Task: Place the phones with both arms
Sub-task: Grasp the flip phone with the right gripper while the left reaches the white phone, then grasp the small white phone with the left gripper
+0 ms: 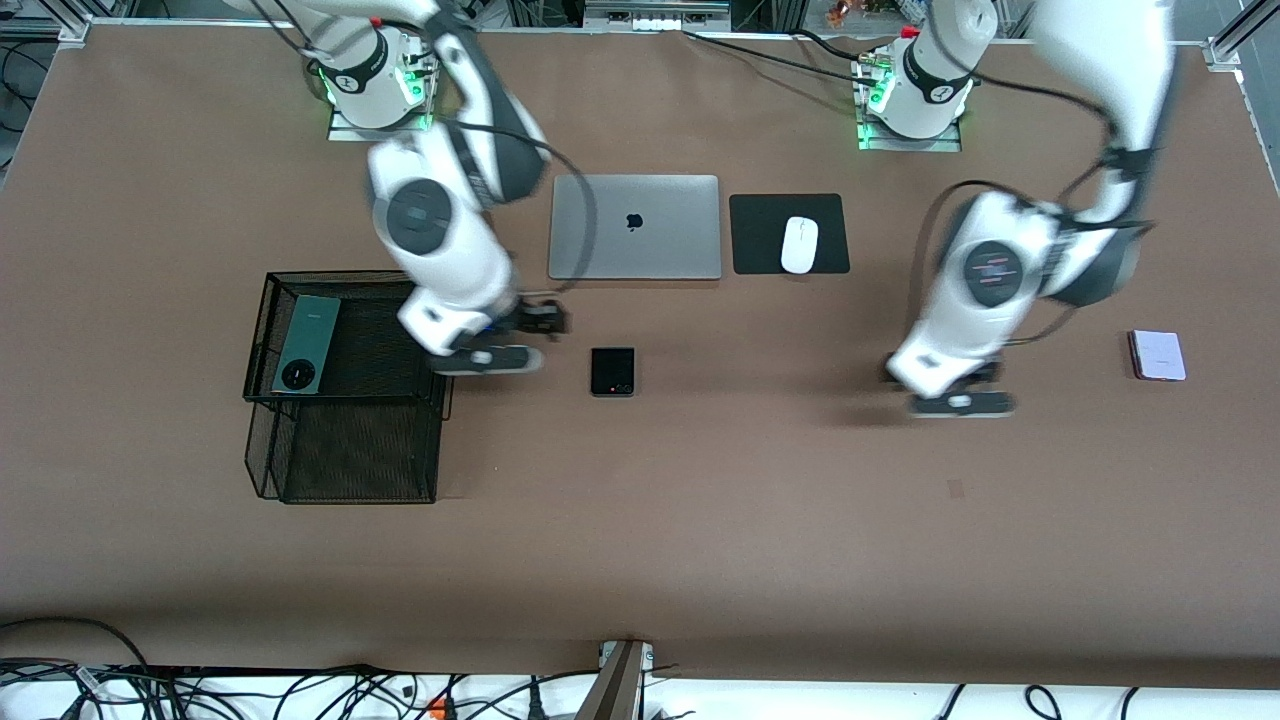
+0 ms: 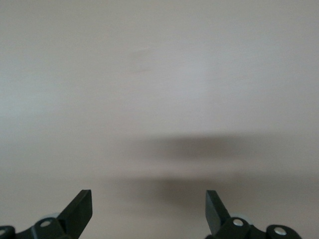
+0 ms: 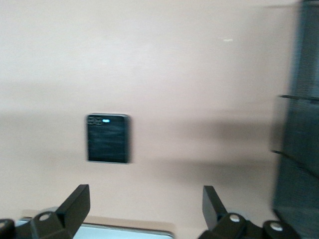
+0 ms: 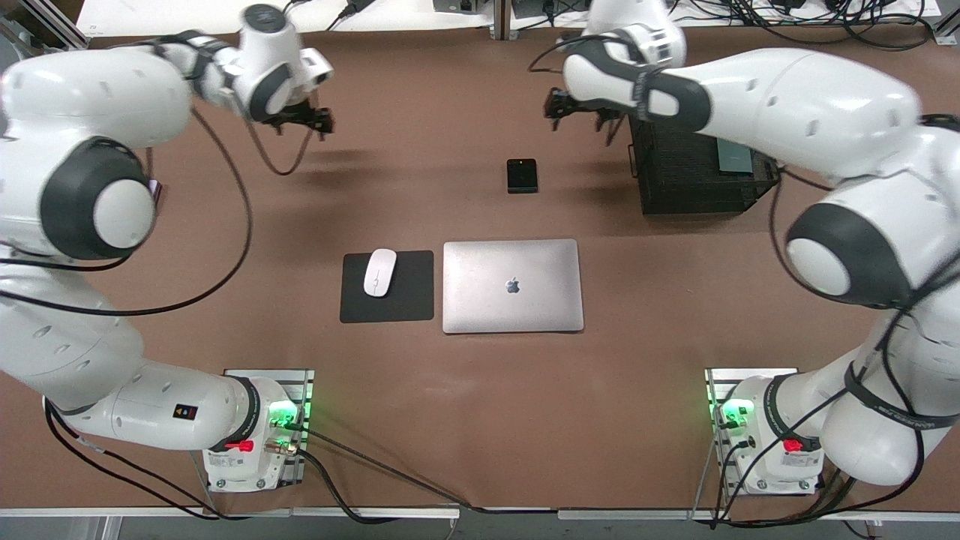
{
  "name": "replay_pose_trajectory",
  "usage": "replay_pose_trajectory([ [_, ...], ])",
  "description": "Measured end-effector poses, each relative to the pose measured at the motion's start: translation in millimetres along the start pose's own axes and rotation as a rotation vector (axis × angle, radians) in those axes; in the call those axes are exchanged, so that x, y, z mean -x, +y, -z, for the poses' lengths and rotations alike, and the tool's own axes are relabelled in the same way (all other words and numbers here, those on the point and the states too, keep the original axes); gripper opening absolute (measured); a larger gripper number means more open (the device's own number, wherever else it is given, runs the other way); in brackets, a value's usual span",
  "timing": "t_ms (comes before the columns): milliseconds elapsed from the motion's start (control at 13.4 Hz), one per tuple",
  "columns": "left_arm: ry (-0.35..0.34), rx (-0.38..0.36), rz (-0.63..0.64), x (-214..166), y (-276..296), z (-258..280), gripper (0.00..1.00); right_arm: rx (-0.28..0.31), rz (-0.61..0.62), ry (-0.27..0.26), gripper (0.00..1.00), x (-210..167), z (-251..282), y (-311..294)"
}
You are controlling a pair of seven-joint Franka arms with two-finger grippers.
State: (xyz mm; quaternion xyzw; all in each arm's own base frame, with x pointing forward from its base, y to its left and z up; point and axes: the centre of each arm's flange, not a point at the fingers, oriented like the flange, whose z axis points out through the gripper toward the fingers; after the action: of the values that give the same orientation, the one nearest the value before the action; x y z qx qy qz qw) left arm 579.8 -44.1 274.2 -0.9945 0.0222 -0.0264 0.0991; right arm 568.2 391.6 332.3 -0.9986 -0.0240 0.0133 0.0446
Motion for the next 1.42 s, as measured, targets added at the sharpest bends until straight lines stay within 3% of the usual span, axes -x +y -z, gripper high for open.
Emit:
replay_pose_trajectory([
  [224,0.034,-0.036,-0.026,17,-105,-24,1.0,0.043,0.03,-0.025,1.0,1,-66,-26],
  [599,0.089,-0.045,-0.018,57,-245,-61,1.0,0.04,-0.02,0.079,1.0,11,-136,-57],
  [973,0.041,-0.012,0.042,95,-298,-102,1.0,0.037,-0.01,0.108,1.0,12,-150,-63],
  [1422,0.054,0.123,0.088,134,-355,-158,1.0,0.08,0.043,0.124,1.0,15,-154,-65],
])
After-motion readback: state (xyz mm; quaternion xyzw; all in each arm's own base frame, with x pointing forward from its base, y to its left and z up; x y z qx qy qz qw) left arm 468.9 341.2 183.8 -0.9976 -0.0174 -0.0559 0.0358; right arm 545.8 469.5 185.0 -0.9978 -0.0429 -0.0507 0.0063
